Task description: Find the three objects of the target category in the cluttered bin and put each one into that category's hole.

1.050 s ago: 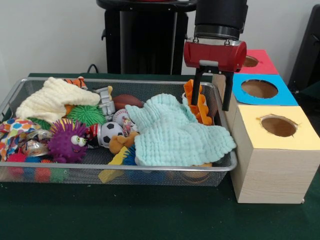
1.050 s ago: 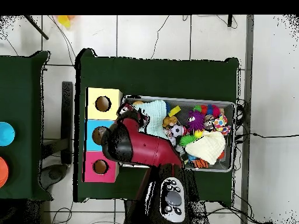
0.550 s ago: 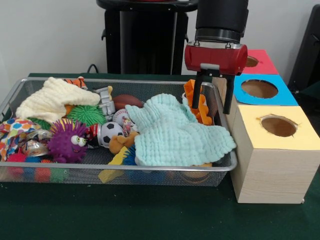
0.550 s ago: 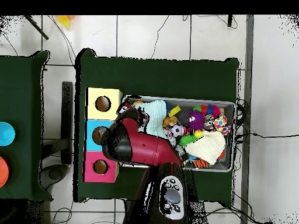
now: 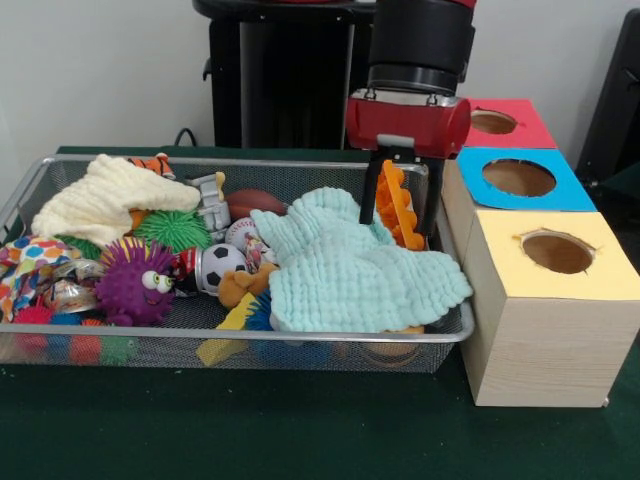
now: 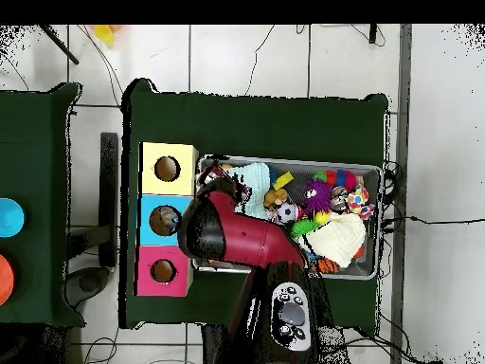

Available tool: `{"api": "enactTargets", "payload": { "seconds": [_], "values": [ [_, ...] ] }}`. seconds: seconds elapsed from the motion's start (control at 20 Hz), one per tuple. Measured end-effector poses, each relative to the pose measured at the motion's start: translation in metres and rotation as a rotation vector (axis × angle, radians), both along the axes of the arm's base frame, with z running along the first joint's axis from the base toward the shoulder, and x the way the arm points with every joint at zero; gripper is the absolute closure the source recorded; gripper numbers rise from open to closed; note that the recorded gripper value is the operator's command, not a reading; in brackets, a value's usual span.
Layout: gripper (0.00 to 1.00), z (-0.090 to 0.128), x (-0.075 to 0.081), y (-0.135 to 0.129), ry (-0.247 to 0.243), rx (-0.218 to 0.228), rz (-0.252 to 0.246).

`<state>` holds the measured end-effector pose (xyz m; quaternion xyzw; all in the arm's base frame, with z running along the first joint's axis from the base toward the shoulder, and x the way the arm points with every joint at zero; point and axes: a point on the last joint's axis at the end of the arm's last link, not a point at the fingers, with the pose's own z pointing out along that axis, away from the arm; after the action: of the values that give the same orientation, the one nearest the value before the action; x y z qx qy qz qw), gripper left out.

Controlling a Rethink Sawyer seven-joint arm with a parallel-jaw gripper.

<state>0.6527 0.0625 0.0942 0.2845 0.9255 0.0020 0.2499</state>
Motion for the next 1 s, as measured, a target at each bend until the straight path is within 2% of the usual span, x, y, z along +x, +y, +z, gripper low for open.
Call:
{"api": "enactTargets", "payload": {
  "seconds": [0.45,1.0],
  "values": [
    [0.00,-0.019,-0.007,-0.020,0.029,-0.018,0.010],
    [0.00,-0.025,-0.011,-0.031,0.039,-0.029,0.032]
  ]
}}
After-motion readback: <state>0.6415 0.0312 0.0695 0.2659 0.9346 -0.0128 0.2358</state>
